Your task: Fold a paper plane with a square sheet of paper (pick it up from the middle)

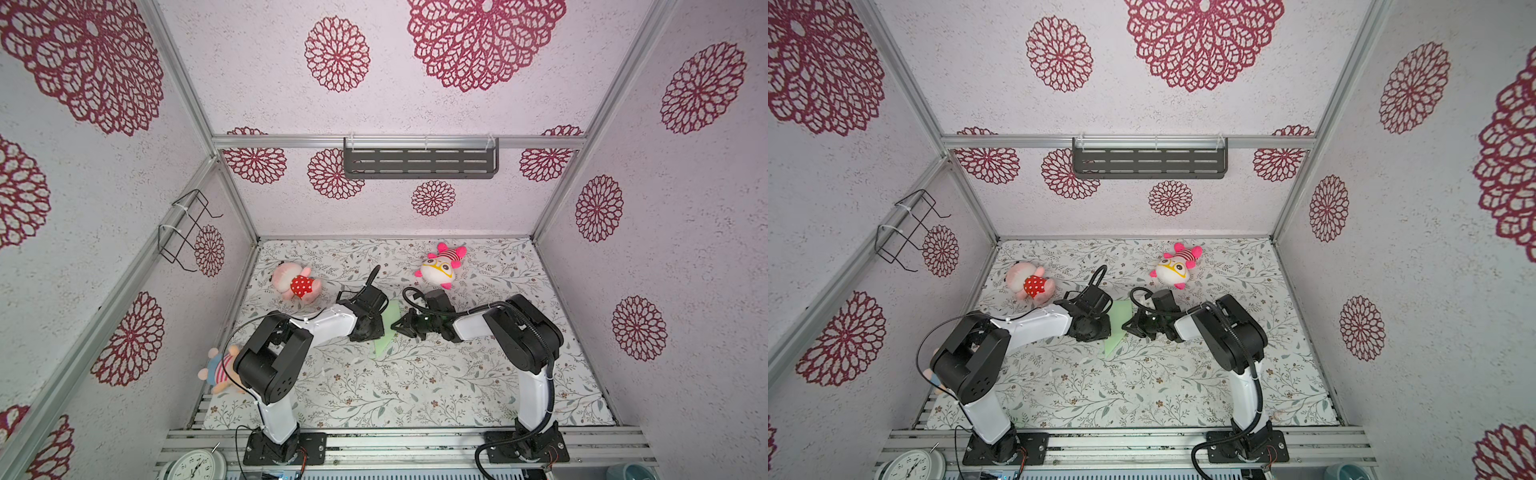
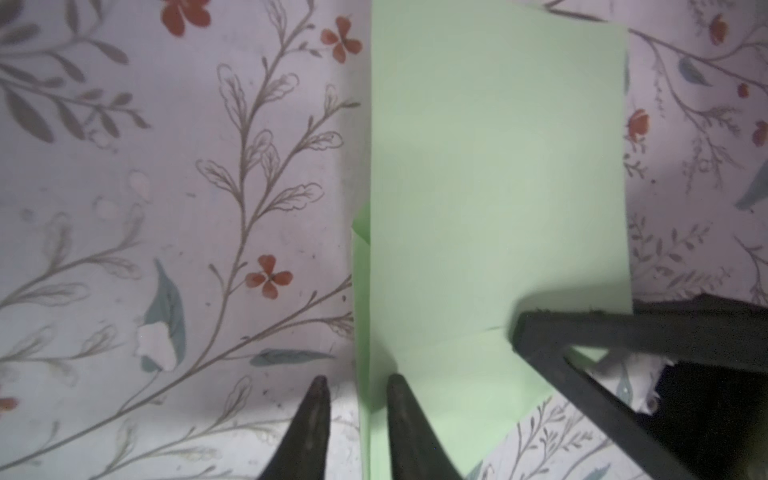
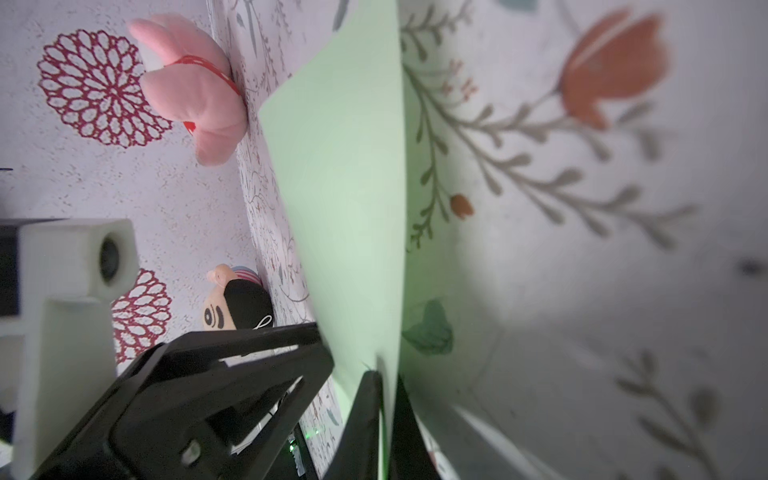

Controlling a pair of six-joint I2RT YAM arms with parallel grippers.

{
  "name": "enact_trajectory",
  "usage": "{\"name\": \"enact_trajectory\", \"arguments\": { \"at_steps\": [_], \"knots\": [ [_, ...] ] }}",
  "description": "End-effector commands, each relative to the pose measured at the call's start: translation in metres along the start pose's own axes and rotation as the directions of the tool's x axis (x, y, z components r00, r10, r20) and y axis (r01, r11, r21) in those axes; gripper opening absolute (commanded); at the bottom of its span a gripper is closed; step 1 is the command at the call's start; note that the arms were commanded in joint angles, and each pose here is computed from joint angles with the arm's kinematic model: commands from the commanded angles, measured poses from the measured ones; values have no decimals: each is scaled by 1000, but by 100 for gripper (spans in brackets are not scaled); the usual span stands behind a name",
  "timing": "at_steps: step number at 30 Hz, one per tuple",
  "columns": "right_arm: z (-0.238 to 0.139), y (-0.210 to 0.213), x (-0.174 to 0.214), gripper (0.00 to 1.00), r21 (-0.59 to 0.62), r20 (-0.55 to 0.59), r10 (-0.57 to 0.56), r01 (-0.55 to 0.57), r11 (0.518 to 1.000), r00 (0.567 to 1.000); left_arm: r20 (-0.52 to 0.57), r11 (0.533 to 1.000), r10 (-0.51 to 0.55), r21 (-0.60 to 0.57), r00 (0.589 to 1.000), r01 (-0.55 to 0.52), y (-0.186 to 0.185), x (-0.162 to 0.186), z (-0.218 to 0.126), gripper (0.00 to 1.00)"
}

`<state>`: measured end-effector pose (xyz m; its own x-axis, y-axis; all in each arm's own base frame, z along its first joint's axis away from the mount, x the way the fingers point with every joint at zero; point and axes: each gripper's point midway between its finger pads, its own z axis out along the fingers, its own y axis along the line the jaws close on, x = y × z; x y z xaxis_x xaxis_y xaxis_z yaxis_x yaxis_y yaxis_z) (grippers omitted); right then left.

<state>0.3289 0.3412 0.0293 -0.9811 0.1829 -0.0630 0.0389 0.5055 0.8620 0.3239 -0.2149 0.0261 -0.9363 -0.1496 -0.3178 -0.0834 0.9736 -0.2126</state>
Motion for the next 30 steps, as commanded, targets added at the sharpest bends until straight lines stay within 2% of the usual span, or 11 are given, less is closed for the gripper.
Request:
{"name": "enact_trajectory", "arguments": {
  "at_steps": [1, 3, 8, 13, 19, 22, 24, 26, 30],
  "knots": [
    [-23, 26, -18, 8, -42, 115, -26, 31, 999, 993, 134, 993, 11, 117, 991, -27, -24, -31, -36, 44],
    [-35, 28, -22, 7, -38, 161, -17, 24, 999, 987, 194, 983, 21, 174, 981, -56, -36, -39, -53, 51],
    [-63, 19, -28, 7, -12, 267, 34, -31, 999, 963, 358, 936, 36, 315, 933, -157, -61, -50, -82, 78],
    [-87, -3, -29, 7, 42, 352, 109, -132, 990, 930, 462, 878, 130, 357, 877, -318, -89, -38, -87, 93],
    [-112, -18, -26, 7, 70, 429, 201, -255, 965, 880, 541, 806, 286, 310, 791, -504, -121, -15, -73, 95],
    [-117, -21, -24, 7, 71, 437, 243, -303, 950, 866, 565, 761, 364, 279, 741, -586, -132, -4, -61, 92],
    [-118, -23, -23, 8, 59, 438, 271, -328, 943, 857, 601, 707, 435, 233, 670, -668, -141, 6, -53, 83],
    [-119, -24, -23, 8, 46, 435, 295, -348, 936, 851, 637, 693, 473, 159, 609, -703, -142, 9, -46, 81],
    [-120, -26, -23, 8, 37, 430, 323, -374, 927, 843, 690, 649, 496, 108, 527, -753, -144, 16, -37, 78]
  ]
}}
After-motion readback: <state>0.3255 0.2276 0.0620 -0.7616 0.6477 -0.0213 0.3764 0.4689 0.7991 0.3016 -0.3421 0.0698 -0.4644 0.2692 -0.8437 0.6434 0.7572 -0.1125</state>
